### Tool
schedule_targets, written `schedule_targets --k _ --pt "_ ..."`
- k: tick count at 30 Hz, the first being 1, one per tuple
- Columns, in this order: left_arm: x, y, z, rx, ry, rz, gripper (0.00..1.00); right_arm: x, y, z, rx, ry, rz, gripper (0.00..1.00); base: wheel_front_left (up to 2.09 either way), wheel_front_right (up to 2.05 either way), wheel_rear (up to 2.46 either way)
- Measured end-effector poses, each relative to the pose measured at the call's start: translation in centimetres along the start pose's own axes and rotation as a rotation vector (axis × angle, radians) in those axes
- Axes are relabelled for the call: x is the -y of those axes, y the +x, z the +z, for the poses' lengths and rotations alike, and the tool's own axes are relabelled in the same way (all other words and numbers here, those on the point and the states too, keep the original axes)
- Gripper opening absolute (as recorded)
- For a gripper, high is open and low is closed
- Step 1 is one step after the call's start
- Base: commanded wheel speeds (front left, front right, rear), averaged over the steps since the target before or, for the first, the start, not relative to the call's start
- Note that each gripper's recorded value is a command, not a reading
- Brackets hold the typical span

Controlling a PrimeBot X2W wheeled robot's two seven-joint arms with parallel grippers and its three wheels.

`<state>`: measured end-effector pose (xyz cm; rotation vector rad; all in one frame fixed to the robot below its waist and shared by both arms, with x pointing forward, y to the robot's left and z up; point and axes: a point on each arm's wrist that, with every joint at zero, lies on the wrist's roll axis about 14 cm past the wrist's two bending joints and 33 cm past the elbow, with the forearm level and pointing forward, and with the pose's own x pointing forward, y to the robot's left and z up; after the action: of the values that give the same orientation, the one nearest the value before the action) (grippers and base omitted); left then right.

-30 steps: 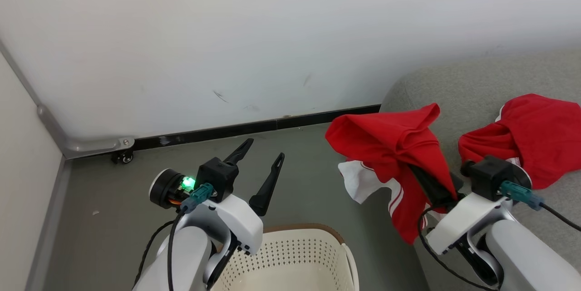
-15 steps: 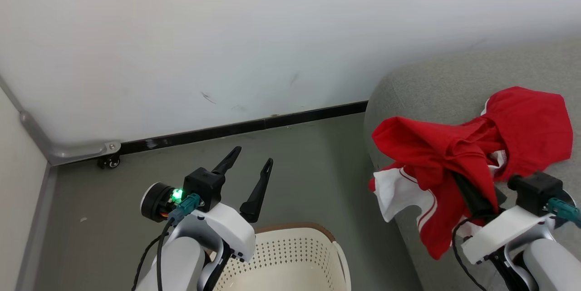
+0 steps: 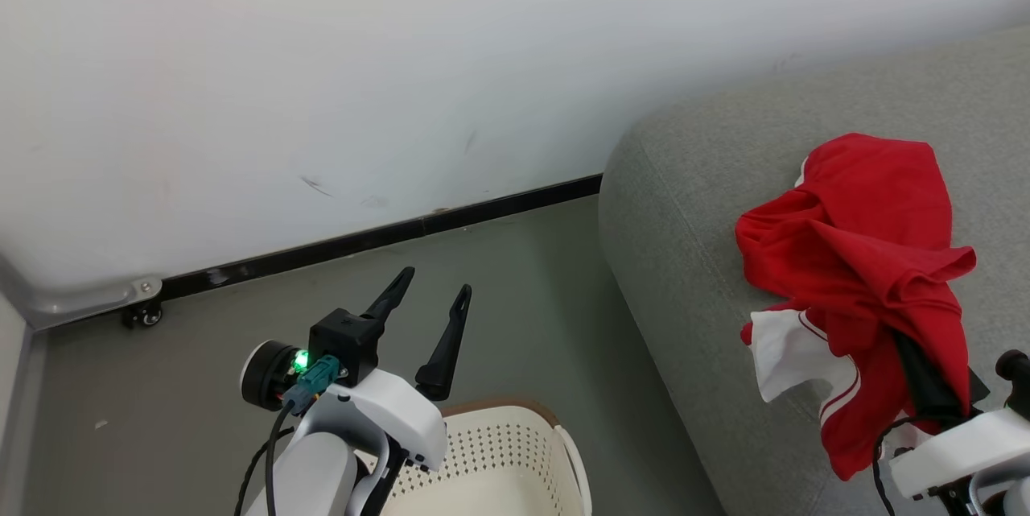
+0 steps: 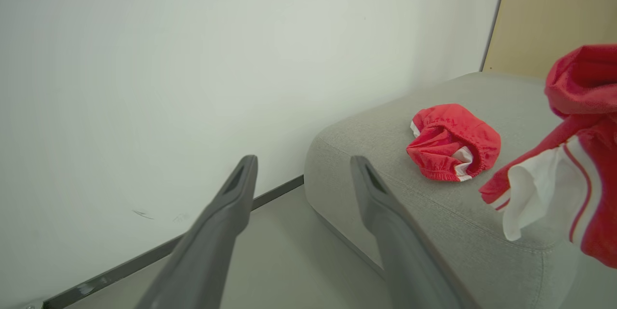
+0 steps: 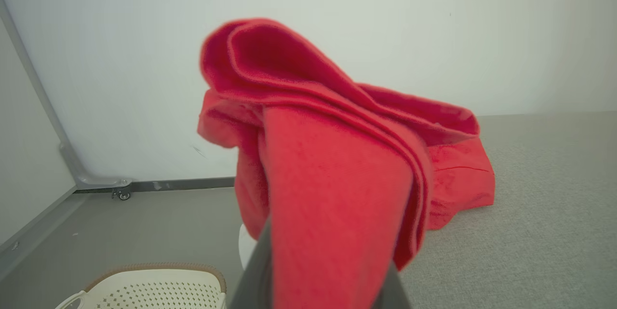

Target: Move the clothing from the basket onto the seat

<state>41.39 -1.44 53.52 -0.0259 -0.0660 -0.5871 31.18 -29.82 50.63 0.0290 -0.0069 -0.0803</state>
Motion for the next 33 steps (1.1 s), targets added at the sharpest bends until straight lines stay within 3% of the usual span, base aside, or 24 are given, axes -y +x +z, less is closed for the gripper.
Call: schedule_targets --k 18,24,33 --pt "2.5 1.4 -1.1 -0.015 -0.045 -0.045 1.0 1.1 -3.8 0.5 0.014 0.004 -0.082 0.0 0.0 0.0 0.0" --pt "1.5 1.3 -2.0 -0.032 -0.057 -0.003 1.0 1.7 -3.6 1.6 0.026 -0.016 -0.095 0.0 0.0 0.0 0.0" --pt "-1.4 1.1 -2.3 -0.024 -0.049 0.069 1.0 4.4 -0.7 6.7 0.124 -0.057 -0.143 0.0 0.0 0.0 0.0"
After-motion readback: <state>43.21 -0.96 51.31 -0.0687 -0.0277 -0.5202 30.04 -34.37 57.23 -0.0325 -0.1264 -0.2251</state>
